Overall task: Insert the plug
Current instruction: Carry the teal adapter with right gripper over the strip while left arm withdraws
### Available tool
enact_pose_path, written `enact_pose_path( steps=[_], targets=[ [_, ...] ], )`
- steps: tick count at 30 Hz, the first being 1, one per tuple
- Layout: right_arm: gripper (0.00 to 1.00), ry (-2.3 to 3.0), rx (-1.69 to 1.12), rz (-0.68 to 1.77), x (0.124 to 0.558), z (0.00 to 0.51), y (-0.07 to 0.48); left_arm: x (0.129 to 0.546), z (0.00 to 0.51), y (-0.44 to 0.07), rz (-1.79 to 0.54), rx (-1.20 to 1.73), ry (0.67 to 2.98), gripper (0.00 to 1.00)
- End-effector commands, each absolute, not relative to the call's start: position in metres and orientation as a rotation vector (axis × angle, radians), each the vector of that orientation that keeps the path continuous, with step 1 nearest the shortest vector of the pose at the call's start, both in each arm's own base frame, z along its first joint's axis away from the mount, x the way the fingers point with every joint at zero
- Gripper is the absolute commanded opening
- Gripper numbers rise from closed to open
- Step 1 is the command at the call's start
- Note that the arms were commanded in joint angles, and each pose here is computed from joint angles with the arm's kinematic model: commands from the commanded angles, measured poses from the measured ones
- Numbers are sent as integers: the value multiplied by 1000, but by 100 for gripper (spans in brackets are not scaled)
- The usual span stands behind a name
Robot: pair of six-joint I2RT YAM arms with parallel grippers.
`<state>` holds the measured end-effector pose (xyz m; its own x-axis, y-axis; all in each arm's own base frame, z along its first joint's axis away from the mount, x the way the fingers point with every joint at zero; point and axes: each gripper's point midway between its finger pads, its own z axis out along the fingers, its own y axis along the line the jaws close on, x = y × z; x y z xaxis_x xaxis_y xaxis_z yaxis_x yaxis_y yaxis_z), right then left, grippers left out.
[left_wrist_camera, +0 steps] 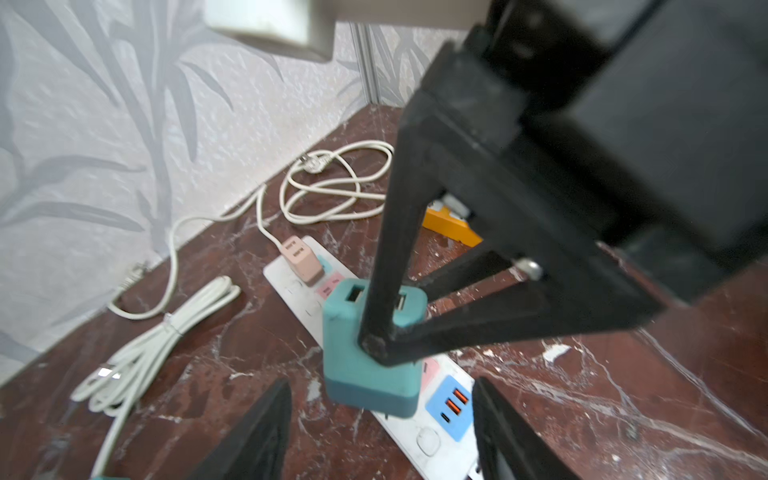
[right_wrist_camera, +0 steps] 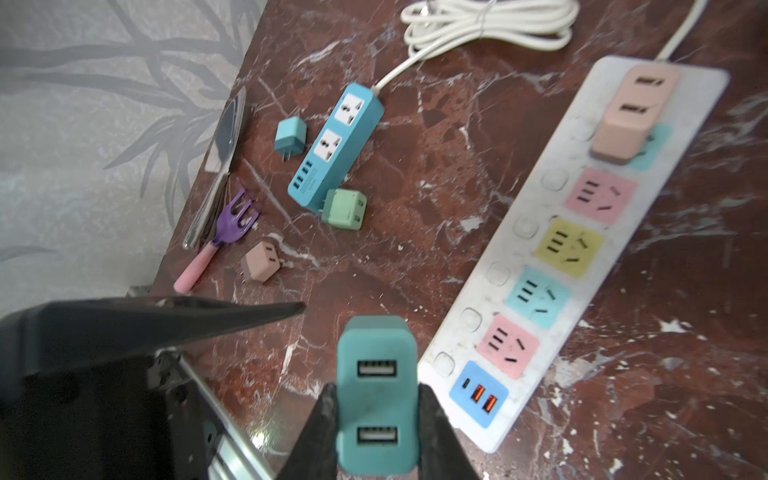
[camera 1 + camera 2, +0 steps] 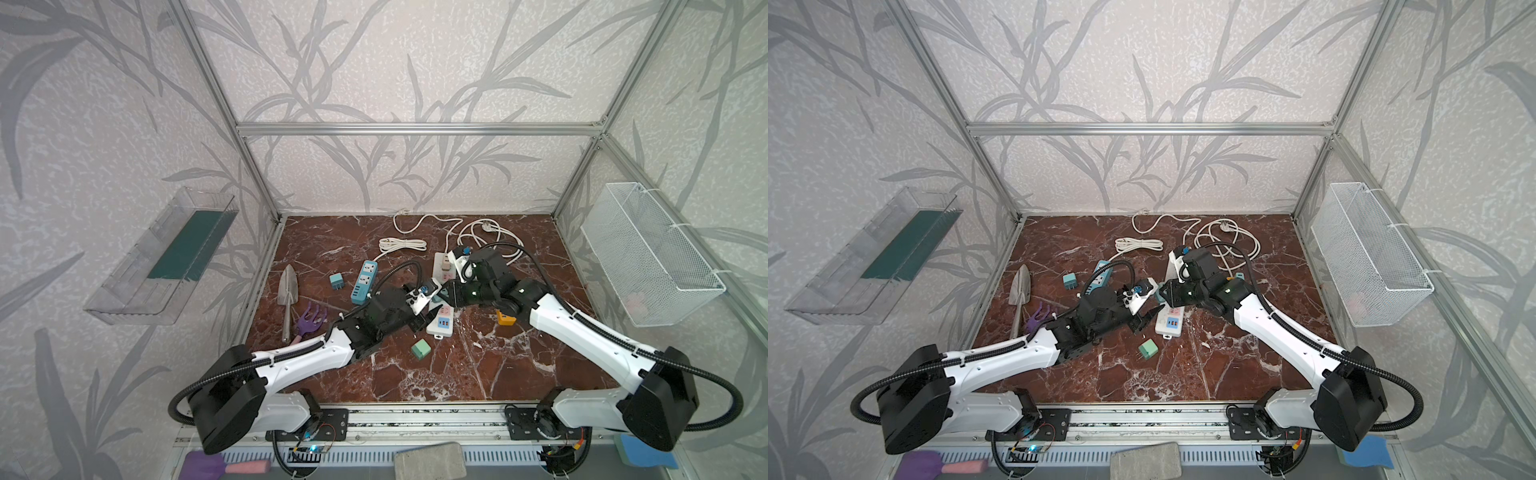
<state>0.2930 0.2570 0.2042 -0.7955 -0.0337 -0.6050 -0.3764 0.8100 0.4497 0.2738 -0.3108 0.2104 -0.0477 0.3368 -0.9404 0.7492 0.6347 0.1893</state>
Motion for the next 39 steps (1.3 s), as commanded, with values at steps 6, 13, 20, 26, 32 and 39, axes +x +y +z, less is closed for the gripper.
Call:
enact_pose_path(
  steps=[6,13,20,26,32,39],
  targets=[
    [0,2387,-86,333,345,202,218,317,271,-244,-118,440,1689,76],
    [0,2398,-50,204,376,182,221,332,272,-212,23,266,1810,82],
    [0,2440,-7,150,404,153,227,339,265,-208,-66,211,1894,82],
    [0,2478,41,95,416,130,229,340,271,-202,-109,184,1886,82],
    [0,2491,95,56,419,113,225,337,276,-201,-131,191,1871,81],
    [0,2454,164,33,425,108,219,333,278,-206,-187,196,1869,81]
  ],
)
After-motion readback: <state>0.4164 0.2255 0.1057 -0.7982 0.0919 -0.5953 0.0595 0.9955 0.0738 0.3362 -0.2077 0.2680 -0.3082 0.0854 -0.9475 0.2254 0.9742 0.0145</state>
